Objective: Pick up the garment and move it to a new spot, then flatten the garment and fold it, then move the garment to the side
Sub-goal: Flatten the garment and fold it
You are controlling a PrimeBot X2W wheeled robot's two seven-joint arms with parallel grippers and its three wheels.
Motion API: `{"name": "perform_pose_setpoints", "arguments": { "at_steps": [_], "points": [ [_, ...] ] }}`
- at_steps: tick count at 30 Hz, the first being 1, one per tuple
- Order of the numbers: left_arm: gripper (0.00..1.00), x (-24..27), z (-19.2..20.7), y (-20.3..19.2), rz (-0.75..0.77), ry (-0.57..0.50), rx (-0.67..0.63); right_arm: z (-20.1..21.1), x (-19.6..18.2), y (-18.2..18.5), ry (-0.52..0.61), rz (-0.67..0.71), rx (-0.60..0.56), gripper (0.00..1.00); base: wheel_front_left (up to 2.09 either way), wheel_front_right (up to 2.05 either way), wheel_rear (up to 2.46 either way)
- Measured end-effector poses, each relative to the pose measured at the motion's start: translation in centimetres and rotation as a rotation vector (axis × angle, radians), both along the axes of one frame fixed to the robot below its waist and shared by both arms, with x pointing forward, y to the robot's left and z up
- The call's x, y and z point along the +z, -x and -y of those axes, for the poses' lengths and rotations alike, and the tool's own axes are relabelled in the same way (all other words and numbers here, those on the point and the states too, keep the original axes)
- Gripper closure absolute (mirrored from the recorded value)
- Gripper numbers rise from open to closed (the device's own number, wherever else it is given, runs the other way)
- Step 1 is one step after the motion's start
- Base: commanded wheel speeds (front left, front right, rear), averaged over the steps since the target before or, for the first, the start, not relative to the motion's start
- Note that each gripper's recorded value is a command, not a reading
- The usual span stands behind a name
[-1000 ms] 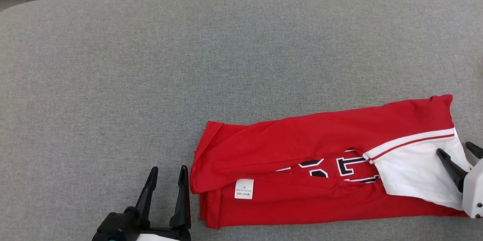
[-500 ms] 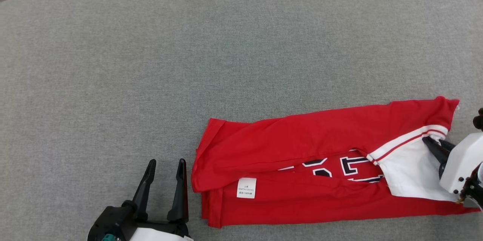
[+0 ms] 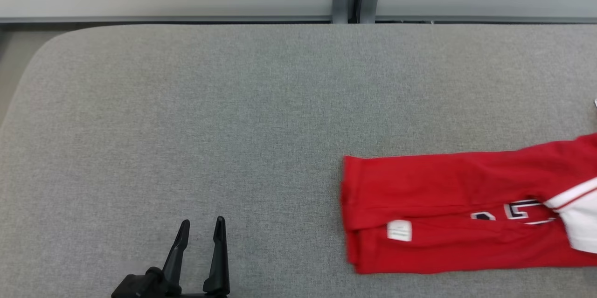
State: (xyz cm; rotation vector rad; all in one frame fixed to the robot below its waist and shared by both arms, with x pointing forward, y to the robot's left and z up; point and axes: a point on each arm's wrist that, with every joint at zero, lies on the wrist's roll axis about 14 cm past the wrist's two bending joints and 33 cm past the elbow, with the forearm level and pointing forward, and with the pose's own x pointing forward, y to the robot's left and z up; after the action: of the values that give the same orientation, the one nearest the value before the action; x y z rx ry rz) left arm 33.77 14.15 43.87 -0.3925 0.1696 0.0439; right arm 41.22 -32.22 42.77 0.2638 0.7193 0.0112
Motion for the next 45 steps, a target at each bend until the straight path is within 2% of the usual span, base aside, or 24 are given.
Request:
{"name": "perform_pose_setpoints", "arguments": {
  "at_steps": [2, 5, 12, 16, 26, 31, 32, 33, 34, 35, 39, 40, 42, 45],
  "points": [
    [0.0, 0.3, -0.3, 0.4, 0.008, 0.002, 0.01, 1.6, 1.4, 0.3, 0.033, 0.015, -0.012, 1.0, 0.0, 0.0, 0.0],
    [0.0, 0.6, -0.8, 1.0, 0.016, 0.002, 0.028, 0.5, 3.2, 0.5, 0.037, 0.036, 0.05, 1.0, 0.0, 0.0, 0.0],
    [0.0, 0.6, -0.4, 1.3, 0.012, 0.01, 0.019, -12.4, 6.1, 1.8, -0.191, 0.118, 0.363, 1.0, 0.0, 0.0, 0.0],
    [0.0, 0.3, 0.5, 1.0, 0.003, 0.015, -0.008, -19.0, 5.9, 2.4, -0.317, 0.133, 0.457, 1.0, 0.0, 0.0, 0.0],
    [0.0, 0.0, 1.3, 0.5, -0.002, 0.012, -0.033, -29.8, 2.9, 2.1, -0.446, 0.115, 0.486, 1.0, 0.0, 0.0, 0.0],
    [0.0, -0.1, 1.1, 0.7, -0.007, 0.011, -0.026, -30.8, 1.8, 1.8, -0.433, 0.107, 0.467, 1.0, 0.0, 0.0, 0.0],
    [0.0, -0.1, 1.1, 0.7, -0.009, 0.011, -0.026, -30.8, 1.6, 1.7, -0.433, 0.107, 0.46, 0.97, 0.0, 0.0, 0.0],
    [0.0, -0.2, 1.1, 0.7, -0.01, 0.011, -0.026, -30.8, 1.5, 1.6, -0.429, 0.111, 0.456, 0.76, 0.0, 0.0, 0.0],
    [0.0, -0.2, 1.1, 0.8, -0.011, 0.012, -0.027, -30.9, 1.6, 1.4, -0.427, 0.121, 0.453, 0.41, 0.0, 0.0, 0.0],
    [0.0, -0.2, 1.2, 0.8, -0.011, 0.013, -0.028, -31.0, 1.9, 1.2, -0.434, 0.134, 0.446, 0.0, 0.0, 0.0, 0.0],
    [0.0, -0.2, 1.2, 0.9, -0.01, 0.012, -0.03, -31.1, 3.2, 0.8, -0.446, 0.196, 0.435, 0.0, 0.0, 0.0, 0.0],
    [0.0, -0.1, 1.1, 1.1, -0.006, 0.009, -0.027, -30.8, 5.0, 0.5, -0.453, 0.273, 0.425, 0.0, 0.0, 0.0, 0.0],
    [0.0, 0.0, 0.8, 1.5, -0.006, 0.004, -0.02, -30.0, 6.5, 0.9, -0.447, 0.344, 0.417, 0.0, 0.0, 0.0, 0.0],
    [0.0, 0.1, 0.6, 1.9, -0.002, -0.001, -0.013, -28.4, 7.7, 1.4, -0.44, 0.408, 0.383, 0.0, 0.0, 0.0, 0.0]
  ]
}}
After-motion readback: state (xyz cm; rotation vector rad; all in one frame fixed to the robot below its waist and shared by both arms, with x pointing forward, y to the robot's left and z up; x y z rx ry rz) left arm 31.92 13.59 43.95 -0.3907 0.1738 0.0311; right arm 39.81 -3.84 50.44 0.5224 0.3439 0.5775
